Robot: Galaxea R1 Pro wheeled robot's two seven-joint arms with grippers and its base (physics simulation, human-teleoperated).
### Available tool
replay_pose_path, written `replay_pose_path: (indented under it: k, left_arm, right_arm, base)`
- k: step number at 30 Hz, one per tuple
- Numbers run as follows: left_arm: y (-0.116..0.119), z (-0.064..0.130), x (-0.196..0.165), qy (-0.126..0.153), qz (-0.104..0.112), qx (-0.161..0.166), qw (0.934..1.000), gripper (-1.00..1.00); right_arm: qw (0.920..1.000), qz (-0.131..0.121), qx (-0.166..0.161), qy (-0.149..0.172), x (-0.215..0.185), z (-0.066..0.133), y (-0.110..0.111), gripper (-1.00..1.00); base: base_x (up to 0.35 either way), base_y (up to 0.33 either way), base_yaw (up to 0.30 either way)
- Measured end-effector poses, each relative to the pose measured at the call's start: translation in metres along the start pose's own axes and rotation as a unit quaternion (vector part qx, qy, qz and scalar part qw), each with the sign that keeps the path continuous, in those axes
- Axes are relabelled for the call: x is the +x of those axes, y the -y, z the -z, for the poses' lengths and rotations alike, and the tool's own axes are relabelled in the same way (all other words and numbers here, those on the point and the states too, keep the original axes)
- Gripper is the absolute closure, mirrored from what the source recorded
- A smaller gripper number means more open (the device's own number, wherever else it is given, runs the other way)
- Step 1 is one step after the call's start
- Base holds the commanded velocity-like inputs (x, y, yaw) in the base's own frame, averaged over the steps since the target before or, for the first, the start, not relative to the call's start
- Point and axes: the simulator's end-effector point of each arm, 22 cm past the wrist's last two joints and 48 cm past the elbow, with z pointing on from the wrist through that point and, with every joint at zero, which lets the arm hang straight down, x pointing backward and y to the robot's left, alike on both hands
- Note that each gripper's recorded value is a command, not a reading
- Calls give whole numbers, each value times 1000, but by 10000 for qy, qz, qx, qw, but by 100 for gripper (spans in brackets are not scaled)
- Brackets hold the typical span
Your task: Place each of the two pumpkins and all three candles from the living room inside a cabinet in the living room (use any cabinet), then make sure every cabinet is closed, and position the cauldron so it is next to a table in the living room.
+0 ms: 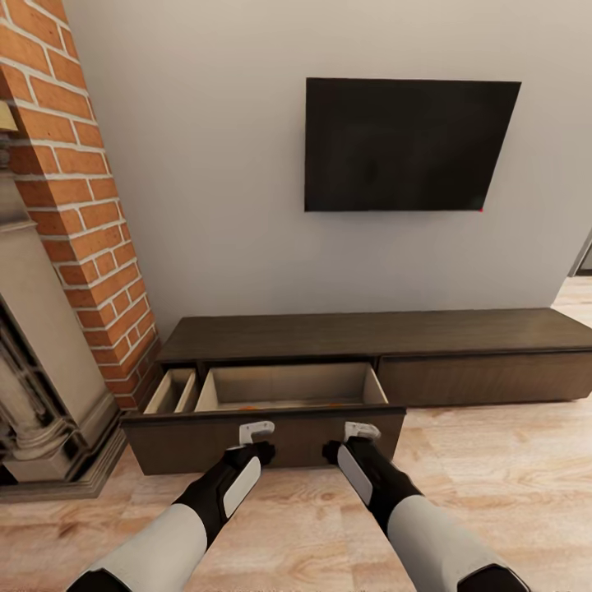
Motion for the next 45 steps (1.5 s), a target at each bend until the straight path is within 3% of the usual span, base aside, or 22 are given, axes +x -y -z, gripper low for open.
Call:
replay_pose_path:
  k: [3, 7, 11, 14, 18, 22, 36, 41, 45]
  left_arm:
    - [-1, -4, 5, 36, -2, -9, 10000, -100]
    - [-4, -10, 5, 262, -39, -43, 9996, -100]
    - [-14, -17, 1, 684, -330, -198, 9969, -100]
    - [-17, -21, 2, 912, -423, -241, 9946, -100]
    - [-19, -26, 9, 961, -448, -249, 9940, -100]
    - [-20, -31, 15, 984, -459, -248, 9938, -100]
    - [-21, -47, 27, 1262, -376, -223, 9910, -100]
    - [-23, -51, 26, 1533, -327, -213, 9874, -100]
    - [-27, -57, 36, 1584, -404, -260, 9862, -100]
  right_arm:
    - [9997, 45, -2, 261, -4, -4, -3, -100]
    - [9994, 39, -1, 338, 0, -10, -3, -100]
    - [9994, 38, 0, 355, 5, -16, -3, -100]
    - [9994, 40, -1, 354, 11, -21, -2, -100]
    - [9992, 37, 5, 387, 17, -27, -1, -100]
    - [9976, -103, 27, 682, 17, -35, 2, -100]
    - [9925, -306, -58, 1182, 45, -65, 9, -100]
    - [9889, -56, -159, 1477, 49, -71, 1, -100]
    - [9840, 52, -245, 1766, 47, -72, -5, -100]
  base:
    - [0, 0, 5]
    - [0, 0, 1]
    - [0, 0, 0]
    - [0, 0, 0]
    - [0, 0, 0]
    - [0, 0, 0]
    - [0, 0, 0]
    - [0, 0, 0]
    - [0, 0, 0]
